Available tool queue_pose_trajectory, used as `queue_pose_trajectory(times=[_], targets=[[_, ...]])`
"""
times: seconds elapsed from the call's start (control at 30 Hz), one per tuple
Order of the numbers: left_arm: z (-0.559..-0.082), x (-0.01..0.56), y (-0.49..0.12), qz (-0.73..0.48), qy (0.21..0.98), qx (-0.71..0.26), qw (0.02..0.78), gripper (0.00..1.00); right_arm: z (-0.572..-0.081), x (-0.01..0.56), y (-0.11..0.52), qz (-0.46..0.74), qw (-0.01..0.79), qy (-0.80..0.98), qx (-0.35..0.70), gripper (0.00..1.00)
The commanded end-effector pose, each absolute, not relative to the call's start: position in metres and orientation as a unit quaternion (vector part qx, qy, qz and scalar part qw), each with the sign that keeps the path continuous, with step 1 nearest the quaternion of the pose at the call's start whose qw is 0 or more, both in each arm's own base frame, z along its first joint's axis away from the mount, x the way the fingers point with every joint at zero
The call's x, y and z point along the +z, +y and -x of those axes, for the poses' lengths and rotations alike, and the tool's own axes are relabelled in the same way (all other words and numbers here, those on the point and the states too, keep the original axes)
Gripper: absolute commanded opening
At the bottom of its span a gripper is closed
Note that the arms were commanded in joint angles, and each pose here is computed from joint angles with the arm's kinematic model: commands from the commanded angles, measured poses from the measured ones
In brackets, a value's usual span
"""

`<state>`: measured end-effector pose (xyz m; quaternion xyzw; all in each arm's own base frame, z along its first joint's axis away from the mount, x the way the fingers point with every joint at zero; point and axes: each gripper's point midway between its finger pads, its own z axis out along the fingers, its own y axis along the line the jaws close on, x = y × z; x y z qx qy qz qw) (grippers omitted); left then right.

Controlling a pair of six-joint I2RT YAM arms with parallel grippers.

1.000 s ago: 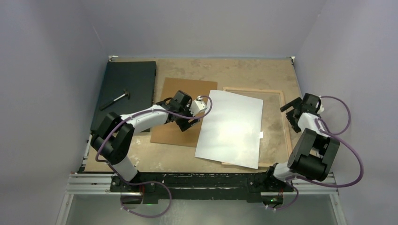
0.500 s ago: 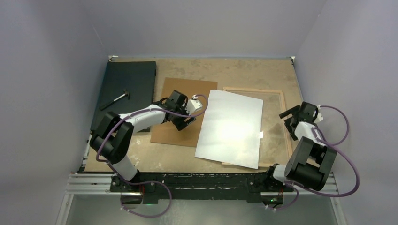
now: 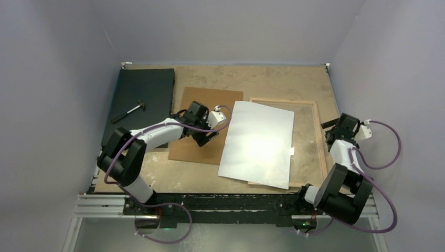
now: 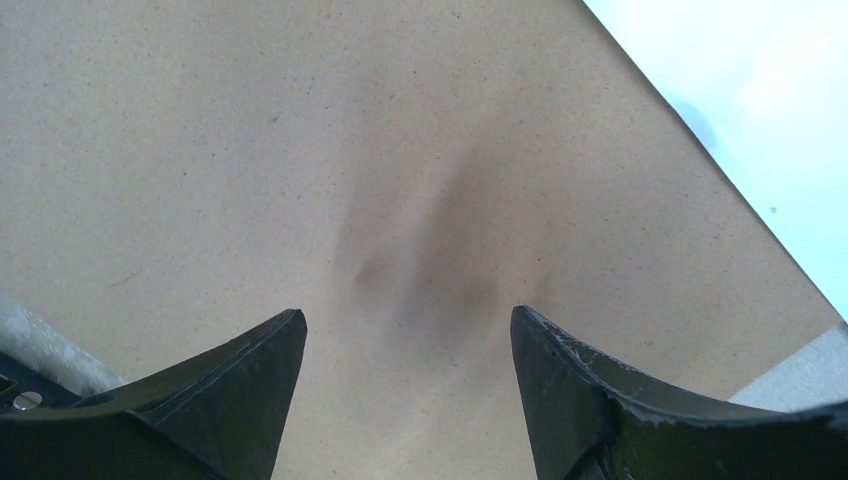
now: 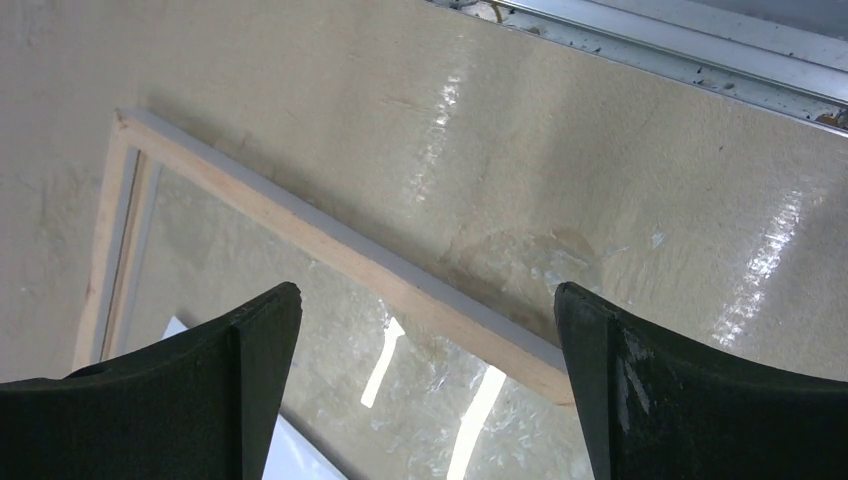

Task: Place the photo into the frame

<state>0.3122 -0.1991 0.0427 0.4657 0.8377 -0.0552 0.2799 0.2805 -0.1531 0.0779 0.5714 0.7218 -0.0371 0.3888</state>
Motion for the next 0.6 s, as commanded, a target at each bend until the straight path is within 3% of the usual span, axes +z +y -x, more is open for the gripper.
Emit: queue_pose_trajectory(times=[0.0,0.57], targets=[[-0.310,0.062,-0.207,-0.456,0.834,-0.082,0.299,0.73,-0.276,0.064,-0.166,-0.606,0.380,0.696,-0.063,0.99],[-0.324,0.040,-0.192,-0.460,0.842,-0.030,0.281,0.74,-0.274,0.010,-0.103,-0.597,0.313,0.736,0.061,0.99]])
